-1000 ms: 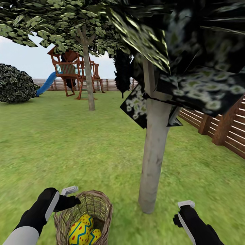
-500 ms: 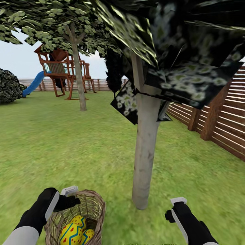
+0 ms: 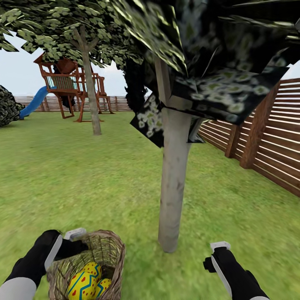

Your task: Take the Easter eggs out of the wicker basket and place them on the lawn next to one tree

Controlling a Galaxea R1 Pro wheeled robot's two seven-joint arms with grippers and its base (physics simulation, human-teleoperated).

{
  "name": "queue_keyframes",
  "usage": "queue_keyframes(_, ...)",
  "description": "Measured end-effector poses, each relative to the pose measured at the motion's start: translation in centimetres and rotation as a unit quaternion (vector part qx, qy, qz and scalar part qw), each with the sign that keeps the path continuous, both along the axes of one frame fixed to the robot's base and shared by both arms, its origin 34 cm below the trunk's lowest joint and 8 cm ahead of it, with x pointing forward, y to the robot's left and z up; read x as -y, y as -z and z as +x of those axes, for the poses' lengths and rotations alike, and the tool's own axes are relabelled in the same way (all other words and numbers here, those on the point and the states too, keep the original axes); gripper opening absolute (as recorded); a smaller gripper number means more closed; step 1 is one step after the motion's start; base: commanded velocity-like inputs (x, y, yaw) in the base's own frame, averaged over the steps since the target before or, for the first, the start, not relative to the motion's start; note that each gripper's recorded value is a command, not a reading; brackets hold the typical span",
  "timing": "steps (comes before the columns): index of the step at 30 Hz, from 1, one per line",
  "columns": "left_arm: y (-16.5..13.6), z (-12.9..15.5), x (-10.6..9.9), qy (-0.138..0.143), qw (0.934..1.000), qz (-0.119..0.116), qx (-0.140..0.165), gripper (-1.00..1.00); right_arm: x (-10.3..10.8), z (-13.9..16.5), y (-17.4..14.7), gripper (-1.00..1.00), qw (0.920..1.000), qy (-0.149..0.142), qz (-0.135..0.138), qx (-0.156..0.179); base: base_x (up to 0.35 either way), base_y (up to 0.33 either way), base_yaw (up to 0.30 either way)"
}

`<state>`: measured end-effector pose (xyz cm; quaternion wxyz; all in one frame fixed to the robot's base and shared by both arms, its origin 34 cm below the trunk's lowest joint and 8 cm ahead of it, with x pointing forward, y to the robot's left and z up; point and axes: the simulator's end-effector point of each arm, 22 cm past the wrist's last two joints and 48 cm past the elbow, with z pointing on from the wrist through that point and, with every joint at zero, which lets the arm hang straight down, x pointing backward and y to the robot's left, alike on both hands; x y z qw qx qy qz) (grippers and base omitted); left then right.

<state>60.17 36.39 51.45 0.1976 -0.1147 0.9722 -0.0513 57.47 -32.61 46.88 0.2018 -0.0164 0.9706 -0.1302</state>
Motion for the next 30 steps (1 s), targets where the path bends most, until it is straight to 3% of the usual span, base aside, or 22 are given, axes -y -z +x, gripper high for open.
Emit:
queue_keyframes(2, 0.6, -0.9, -3.0, -0.014, 0.9998, 0.013, -0.01, 1.0, 0.4, -0.2, 0.4, 1.0, 1.0, 0.002, -0.001, -0.002, 0.0, 0.0, 0.0)
queue_keyframes(4, 1.2, -1.2, -3.6, -0.017, 0.9997, 0.014, -0.013, 1.0, 0.6, -0.3, 0.8, 1.0, 1.0, 0.003, -0.002, -0.002, 0.0, 0.0, 0.0)
queue_keyframes(30, 3.8, -1.9, -3.4, -0.017, 0.9997, 0.013, -0.015, 1.0, 1.1, -0.8, 3.1, 1.0, 1.0, 0.005, -0.006, -0.002, 0.001, 0.0, 0.0)
